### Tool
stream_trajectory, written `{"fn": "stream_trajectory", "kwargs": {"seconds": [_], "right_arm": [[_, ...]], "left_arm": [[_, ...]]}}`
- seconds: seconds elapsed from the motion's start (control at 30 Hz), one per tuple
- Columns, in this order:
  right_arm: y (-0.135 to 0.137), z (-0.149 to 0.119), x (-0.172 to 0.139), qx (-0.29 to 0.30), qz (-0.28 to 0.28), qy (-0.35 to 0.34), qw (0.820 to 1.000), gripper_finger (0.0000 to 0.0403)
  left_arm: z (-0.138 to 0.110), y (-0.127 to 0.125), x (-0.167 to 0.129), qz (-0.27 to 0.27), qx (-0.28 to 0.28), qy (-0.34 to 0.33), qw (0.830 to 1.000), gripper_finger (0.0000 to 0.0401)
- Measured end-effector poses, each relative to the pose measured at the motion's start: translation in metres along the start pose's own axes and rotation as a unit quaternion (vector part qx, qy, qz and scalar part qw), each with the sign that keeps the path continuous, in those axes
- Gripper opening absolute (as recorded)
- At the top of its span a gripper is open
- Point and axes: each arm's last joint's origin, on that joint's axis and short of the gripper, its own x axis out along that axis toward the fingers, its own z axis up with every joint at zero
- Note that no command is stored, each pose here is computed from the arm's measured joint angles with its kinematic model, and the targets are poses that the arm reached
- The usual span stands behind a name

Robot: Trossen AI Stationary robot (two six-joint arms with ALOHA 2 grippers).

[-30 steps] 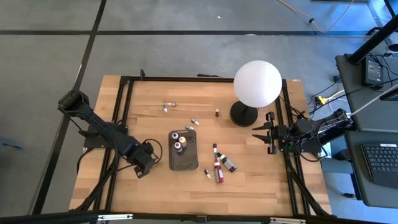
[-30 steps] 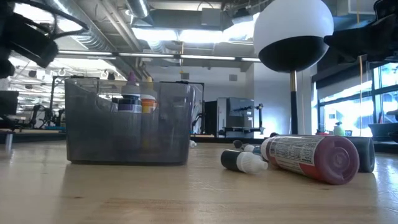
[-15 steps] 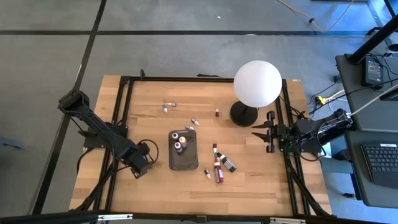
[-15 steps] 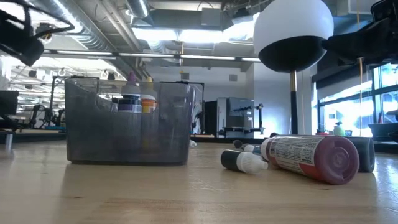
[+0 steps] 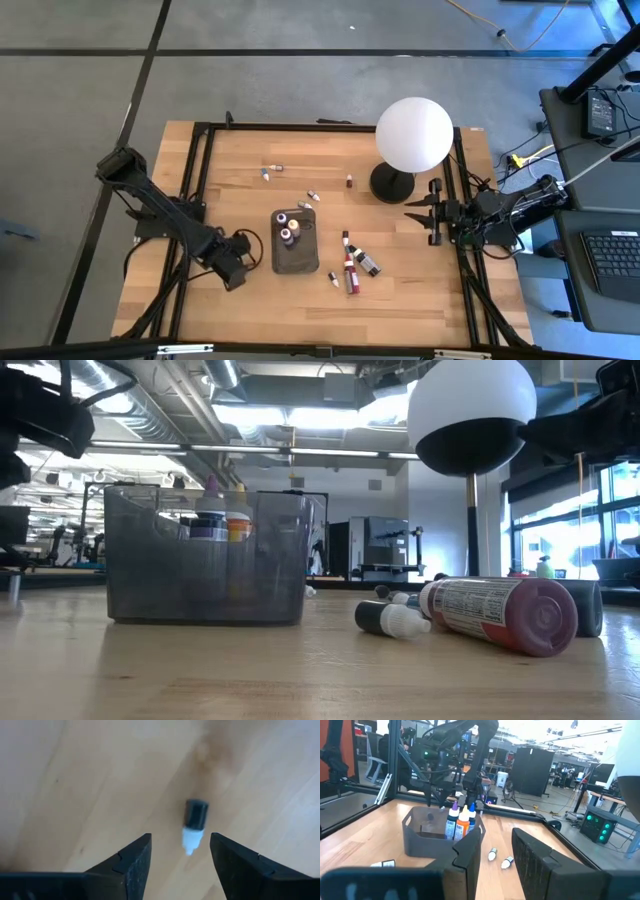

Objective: Pick & Place food coloring
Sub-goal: Put the small brown food coloring bottle into the black bin

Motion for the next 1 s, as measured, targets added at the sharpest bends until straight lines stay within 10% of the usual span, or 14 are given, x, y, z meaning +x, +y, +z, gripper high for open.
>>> {"fn": "stream_trajectory", "kwargs": {"seconds": [1.0], "right_arm": [[0.000, 0.000, 0.000, -0.002, 0.000, 0.001, 1.000, 0.0114]], "left_arm": [[0.000, -0.016, 0.033, 0.015, 0.117, 0.052, 0.992, 0.0063]]}}
